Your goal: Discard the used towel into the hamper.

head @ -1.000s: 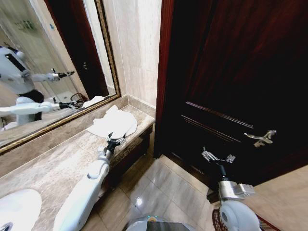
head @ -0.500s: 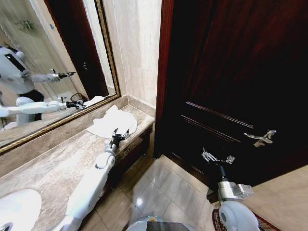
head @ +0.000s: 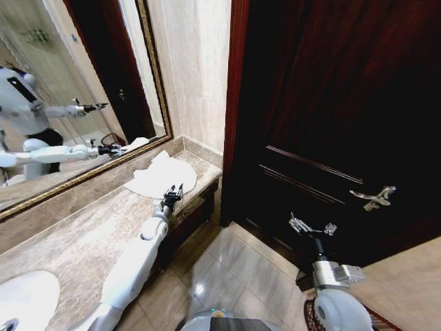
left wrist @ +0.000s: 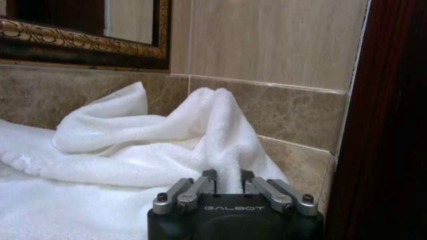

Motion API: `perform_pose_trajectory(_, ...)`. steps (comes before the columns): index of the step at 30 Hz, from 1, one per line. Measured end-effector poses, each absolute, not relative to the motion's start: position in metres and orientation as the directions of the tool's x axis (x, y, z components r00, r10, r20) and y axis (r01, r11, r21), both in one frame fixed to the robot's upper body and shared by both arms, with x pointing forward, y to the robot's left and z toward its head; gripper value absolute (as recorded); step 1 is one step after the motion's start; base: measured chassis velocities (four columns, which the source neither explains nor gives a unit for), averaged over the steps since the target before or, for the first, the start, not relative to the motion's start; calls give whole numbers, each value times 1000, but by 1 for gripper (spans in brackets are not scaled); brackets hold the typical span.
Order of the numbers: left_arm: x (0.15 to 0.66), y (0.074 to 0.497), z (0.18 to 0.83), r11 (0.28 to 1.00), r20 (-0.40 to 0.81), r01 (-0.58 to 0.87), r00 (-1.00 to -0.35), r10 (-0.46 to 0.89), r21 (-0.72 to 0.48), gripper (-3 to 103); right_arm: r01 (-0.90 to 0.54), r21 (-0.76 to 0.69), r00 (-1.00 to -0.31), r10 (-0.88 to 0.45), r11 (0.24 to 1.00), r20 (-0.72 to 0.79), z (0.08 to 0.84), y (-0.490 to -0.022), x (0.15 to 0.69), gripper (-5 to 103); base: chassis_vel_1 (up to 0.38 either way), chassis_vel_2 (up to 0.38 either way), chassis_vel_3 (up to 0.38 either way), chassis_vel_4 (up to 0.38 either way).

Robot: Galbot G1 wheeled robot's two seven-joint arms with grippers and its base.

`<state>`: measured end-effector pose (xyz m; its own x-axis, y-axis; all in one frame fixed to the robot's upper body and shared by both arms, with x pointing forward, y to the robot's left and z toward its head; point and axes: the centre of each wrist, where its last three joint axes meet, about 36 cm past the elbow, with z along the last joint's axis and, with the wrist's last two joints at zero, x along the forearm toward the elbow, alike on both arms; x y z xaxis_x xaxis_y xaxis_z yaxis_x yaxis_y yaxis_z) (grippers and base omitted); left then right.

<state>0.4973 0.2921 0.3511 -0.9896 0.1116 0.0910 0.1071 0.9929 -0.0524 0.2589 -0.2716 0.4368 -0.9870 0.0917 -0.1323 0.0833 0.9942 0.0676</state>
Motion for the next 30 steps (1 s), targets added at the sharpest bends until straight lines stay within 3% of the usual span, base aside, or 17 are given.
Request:
perform_pose_trajectory(2, 497, 293, 352, 993, 89, 106, -990, 111, -53, 8, 84, 69, -987, 92, 994, -134, 437, -272, 259, 100, 0, 0, 0, 0)
perform_pose_trajectory(5, 496, 294, 352, 993, 85, 105, -990, 109, -53, 2, 85, 71, -986, 94, 994, -135, 436, -271, 260, 100, 0, 0, 0, 0)
perform_pose_trajectory(20, 490, 296, 358, 993, 22, 105, -994, 106, -54, 2, 111, 81, -983, 122, 990, -137, 435, -271, 261, 100, 0, 0, 0, 0)
perform_pose_trajectory(30, 440, 288, 378, 990, -67, 112, -992, 106, -84, 2, 111, 91, -982, 124, 990, -145, 436, -269, 261, 100, 0, 0, 0, 0)
